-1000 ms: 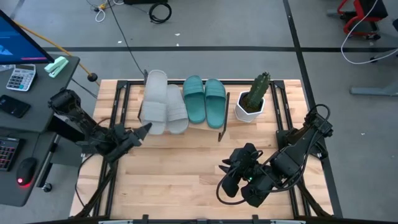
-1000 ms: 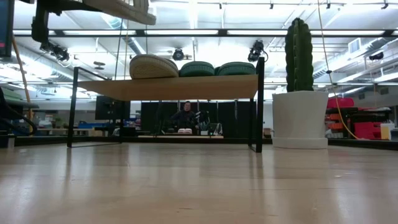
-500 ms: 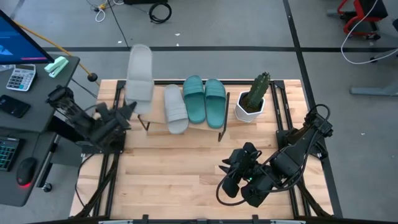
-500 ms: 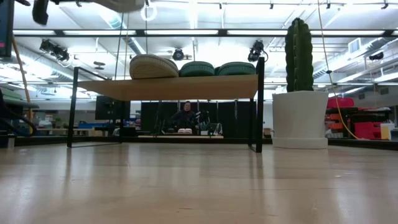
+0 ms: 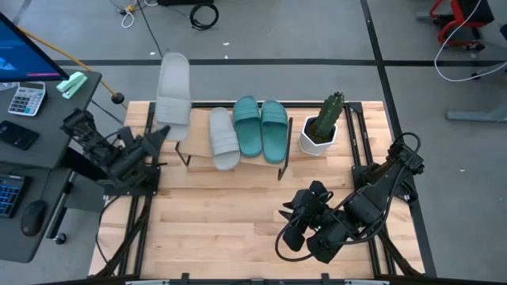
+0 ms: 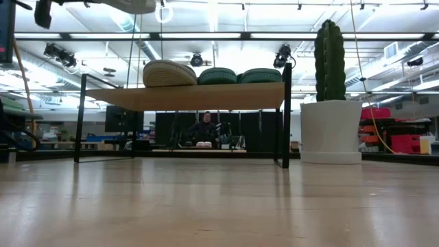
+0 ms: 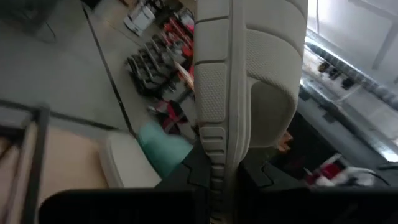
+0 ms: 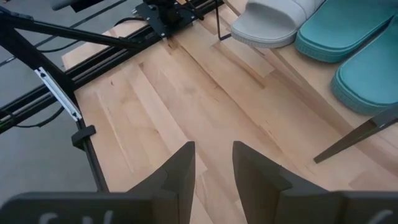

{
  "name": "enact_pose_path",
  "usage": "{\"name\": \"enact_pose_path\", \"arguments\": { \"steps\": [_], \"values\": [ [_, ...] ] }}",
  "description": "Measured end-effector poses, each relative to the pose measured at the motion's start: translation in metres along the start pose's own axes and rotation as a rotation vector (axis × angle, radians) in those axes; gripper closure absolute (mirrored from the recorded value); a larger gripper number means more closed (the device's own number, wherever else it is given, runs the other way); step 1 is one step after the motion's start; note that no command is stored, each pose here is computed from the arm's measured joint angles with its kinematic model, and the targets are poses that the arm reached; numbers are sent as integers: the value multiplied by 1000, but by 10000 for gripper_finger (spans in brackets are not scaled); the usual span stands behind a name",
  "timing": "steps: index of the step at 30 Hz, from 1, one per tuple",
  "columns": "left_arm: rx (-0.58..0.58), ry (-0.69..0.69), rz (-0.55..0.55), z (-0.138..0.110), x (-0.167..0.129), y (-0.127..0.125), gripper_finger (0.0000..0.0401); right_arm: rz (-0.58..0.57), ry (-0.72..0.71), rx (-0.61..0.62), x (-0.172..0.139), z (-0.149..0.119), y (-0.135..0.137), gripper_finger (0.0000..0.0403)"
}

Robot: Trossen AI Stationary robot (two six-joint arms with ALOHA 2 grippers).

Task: Pick and place slides into the shelf
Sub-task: Put the gray slide on the shelf

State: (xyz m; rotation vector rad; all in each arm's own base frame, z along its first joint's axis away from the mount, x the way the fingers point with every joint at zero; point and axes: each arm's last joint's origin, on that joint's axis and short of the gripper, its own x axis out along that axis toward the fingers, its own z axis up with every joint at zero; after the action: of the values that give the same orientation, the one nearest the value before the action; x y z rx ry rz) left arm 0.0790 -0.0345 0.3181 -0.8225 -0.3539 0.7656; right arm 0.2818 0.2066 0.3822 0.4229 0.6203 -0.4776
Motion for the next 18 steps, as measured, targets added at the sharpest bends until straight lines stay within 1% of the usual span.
{"name": "enact_pose_path", "arguments": {
  "steps": [1,4,6,8,10,13,15,18],
  "values": [
    [-17,12,-10,-6,-1,2,366,0,0,1,0,0,0,289],
    [2,56,-46,-18,-7,4,366,0,0,0,0,0,0,289],
    [1,87,-71,-15,-10,-1,366,0,0,-1,0,0,0,289],
    [-7,111,-96,-1,-13,-13,366,0,-1,-5,0,0,0,289],
    [42,130,-121,15,-15,-30,366,-3,-2,-13,1,1,0,289],
    [181,137,-169,35,-20,-63,366,-10,-4,-22,3,3,-2,289],
    [245,101,-247,46,-22,-86,366,-16,-5,-24,5,5,-3,289],
    [280,35,-355,62,-21,-120,366,-23,-4,-30,7,8,-4,289]
  ]
}}
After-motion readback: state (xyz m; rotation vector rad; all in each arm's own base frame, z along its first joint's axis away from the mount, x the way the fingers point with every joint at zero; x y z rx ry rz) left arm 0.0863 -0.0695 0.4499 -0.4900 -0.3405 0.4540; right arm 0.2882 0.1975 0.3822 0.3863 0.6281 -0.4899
